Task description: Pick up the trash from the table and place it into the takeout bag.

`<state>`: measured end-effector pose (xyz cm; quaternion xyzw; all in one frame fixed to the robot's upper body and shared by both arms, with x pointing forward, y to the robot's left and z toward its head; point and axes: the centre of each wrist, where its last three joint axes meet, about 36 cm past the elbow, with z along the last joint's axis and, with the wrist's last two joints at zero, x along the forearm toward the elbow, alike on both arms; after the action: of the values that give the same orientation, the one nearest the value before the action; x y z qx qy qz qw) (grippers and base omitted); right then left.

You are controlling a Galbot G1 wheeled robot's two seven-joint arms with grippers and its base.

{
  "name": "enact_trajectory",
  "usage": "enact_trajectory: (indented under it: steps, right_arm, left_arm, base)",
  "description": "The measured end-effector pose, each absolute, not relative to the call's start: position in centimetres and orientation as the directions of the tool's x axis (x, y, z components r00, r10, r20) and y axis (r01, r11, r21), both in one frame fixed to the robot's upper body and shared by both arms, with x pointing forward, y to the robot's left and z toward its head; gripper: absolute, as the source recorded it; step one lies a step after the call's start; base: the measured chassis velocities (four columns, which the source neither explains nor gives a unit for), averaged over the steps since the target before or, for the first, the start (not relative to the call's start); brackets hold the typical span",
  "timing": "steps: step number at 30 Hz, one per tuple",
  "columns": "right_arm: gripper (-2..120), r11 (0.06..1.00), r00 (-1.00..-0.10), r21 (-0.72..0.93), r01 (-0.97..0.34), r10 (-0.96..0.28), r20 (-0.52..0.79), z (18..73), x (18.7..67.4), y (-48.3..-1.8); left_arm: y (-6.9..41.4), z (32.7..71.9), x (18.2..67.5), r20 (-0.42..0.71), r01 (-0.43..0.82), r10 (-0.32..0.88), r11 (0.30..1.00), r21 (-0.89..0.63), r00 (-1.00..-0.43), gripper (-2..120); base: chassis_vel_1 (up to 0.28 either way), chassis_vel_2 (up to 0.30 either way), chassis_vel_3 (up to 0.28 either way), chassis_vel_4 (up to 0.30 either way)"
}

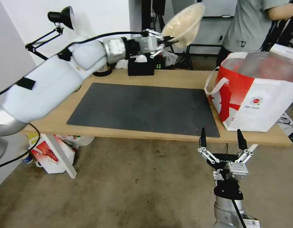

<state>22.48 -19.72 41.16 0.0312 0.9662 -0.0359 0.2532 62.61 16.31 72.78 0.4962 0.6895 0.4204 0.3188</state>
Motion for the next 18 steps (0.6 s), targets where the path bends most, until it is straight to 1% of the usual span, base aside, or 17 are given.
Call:
enact_trajectory:
  steps: [3, 7, 18]
  right_arm:
    - [100, 0.995, -0.87, -0.054, 0.079, 0.042, -0.491, 41.2, 22.5, -19.7]
    - [100, 0.995, -0.87, -0.054, 0.078, 0.042, -0.491, 41.2, 22.5, -19.7]
    - [100, 0.995, -0.87, -0.054, 0.078, 0.042, -0.491, 41.2, 22.5, -19.7]
  left_arm:
    - [15.3, 72.9, 62.9, -0.025, 0.417, 0.956, 0.151, 0.896, -0.293, 0]
    - [11.8, 72.9, 63.5, -0.036, 0.425, 0.967, 0.143, 0.894, -0.251, 0]
    - [8.1, 72.7, 64.5, -0.043, 0.434, 0.976, 0.134, 0.891, -0.214, 0]
  base:
    - [0.0, 0.0, 0.0, 0.0]
    - [0.0, 0.0, 0.0, 0.0]
    - [0.0, 0.0, 0.0, 0.0]
